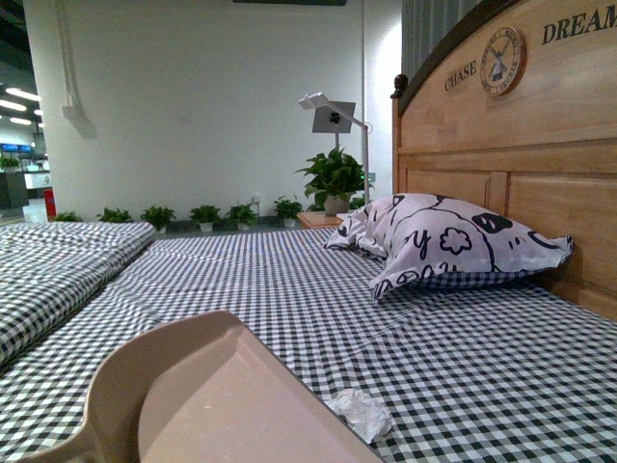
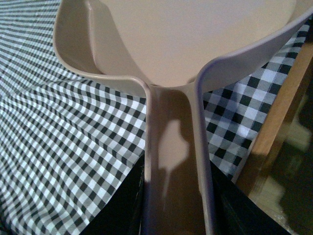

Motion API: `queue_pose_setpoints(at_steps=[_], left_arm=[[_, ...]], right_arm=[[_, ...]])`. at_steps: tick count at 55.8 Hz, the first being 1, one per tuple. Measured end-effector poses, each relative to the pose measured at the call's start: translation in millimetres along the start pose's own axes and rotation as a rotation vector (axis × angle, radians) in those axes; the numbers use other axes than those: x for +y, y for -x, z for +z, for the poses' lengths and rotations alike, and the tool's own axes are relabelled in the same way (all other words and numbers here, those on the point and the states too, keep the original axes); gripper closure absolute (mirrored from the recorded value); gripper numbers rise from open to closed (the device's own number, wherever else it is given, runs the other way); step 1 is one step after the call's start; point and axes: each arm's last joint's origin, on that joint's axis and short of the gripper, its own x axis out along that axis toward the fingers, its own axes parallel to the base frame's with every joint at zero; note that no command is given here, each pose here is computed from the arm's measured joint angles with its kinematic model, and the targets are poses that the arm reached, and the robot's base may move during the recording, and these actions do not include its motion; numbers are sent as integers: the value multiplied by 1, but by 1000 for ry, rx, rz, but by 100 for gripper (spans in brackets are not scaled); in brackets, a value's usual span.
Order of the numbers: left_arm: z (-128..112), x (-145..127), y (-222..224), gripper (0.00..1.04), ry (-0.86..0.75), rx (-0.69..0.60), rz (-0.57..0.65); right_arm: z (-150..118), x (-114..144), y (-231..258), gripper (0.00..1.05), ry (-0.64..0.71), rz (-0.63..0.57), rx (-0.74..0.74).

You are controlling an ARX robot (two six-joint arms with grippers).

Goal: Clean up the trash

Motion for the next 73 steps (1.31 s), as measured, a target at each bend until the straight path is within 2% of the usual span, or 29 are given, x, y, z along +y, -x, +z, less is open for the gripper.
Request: queue_pose_setpoints(at_steps=[51,73], left_arm=[[-16,15,-37,77,100,77,-178],[-16,17,-38,77,98,77,-178]], right_arm=[[0,0,0,85,0,0,0],[-1,1,-1,85,7,11,30]])
